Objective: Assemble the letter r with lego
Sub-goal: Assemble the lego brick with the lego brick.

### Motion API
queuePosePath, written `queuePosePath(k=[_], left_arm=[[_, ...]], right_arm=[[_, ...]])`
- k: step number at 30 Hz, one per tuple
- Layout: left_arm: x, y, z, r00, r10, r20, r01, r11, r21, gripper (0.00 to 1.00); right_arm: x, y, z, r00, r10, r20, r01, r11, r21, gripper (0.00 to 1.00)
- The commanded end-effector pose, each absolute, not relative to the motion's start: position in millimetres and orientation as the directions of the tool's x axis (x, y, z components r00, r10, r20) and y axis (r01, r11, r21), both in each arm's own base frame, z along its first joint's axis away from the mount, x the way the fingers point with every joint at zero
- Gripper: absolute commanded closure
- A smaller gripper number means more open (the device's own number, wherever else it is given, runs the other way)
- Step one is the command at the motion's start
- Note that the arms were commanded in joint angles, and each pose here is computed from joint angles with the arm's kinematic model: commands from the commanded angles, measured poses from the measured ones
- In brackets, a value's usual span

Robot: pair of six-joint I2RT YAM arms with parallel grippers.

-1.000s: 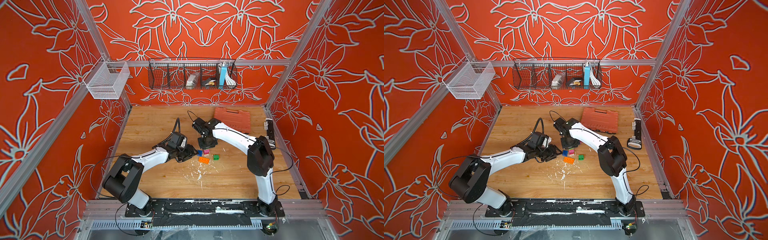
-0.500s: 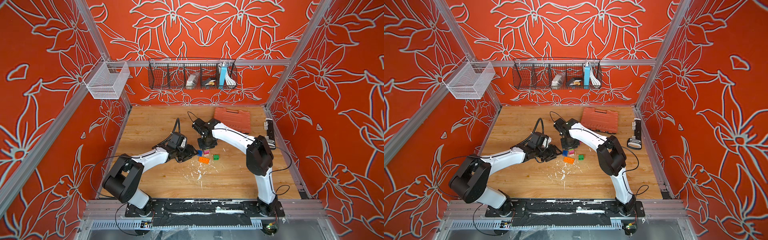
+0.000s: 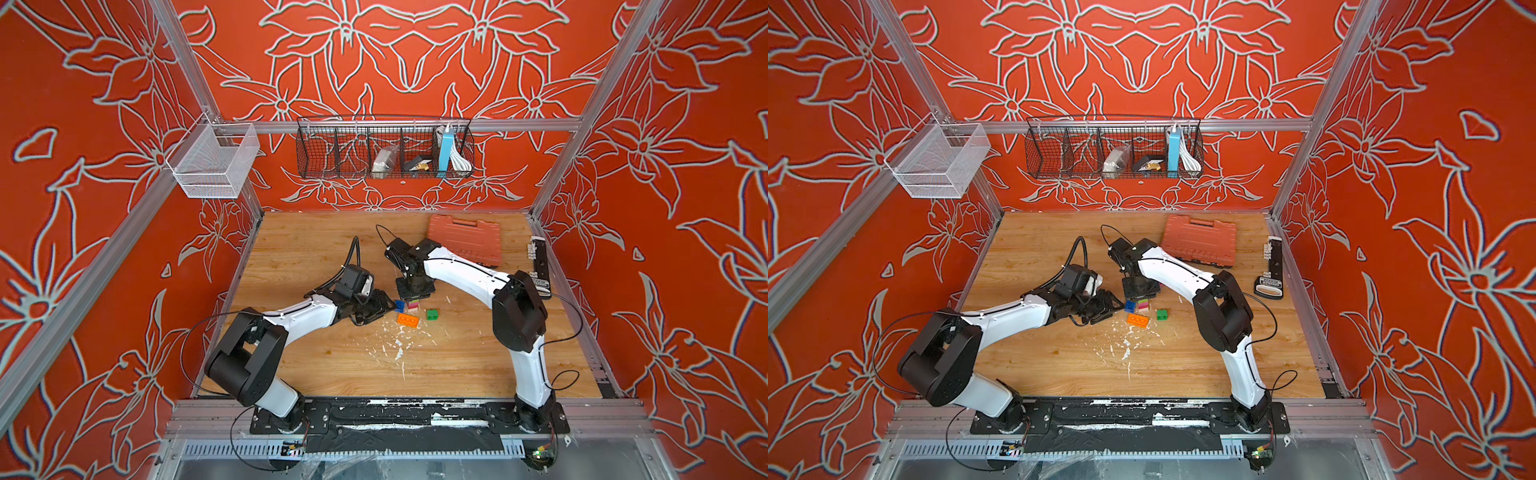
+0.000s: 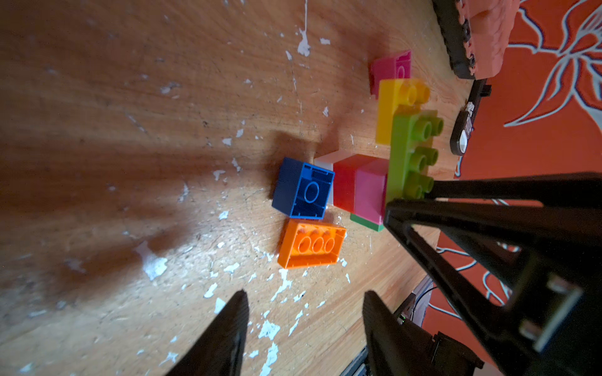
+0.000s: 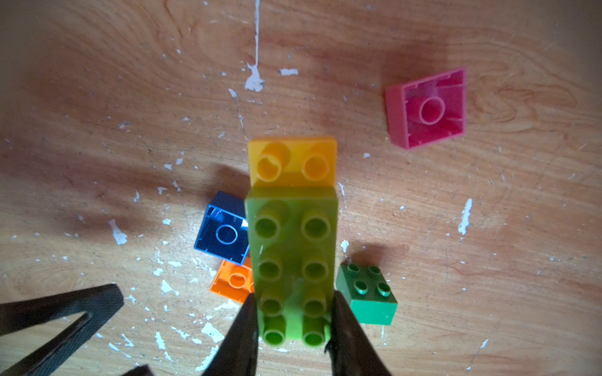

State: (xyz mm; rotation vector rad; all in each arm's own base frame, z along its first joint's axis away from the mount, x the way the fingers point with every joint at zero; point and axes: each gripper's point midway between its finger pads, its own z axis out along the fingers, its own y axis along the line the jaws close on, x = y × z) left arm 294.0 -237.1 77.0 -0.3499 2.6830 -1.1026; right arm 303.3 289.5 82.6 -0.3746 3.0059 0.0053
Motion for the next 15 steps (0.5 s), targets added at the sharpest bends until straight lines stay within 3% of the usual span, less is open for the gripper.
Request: queuePosePath(k=[1,15], left_arm=[[294,-237,79,-0.947,-0.300,-0.115,-0.128,0.681,-0.721,0.42],[293,-238,80,-0.948,-0.297,-0.111,-0.127,0.678,-0.724,0.42]], right_arm=[[295,278,61,-0.975,-0.216,-0.050,-0.214,0.976,-0.041,1.00],[285,271,27,-0.982,-0.188,0.003,-0.188,0.980,-0.059,1.00]])
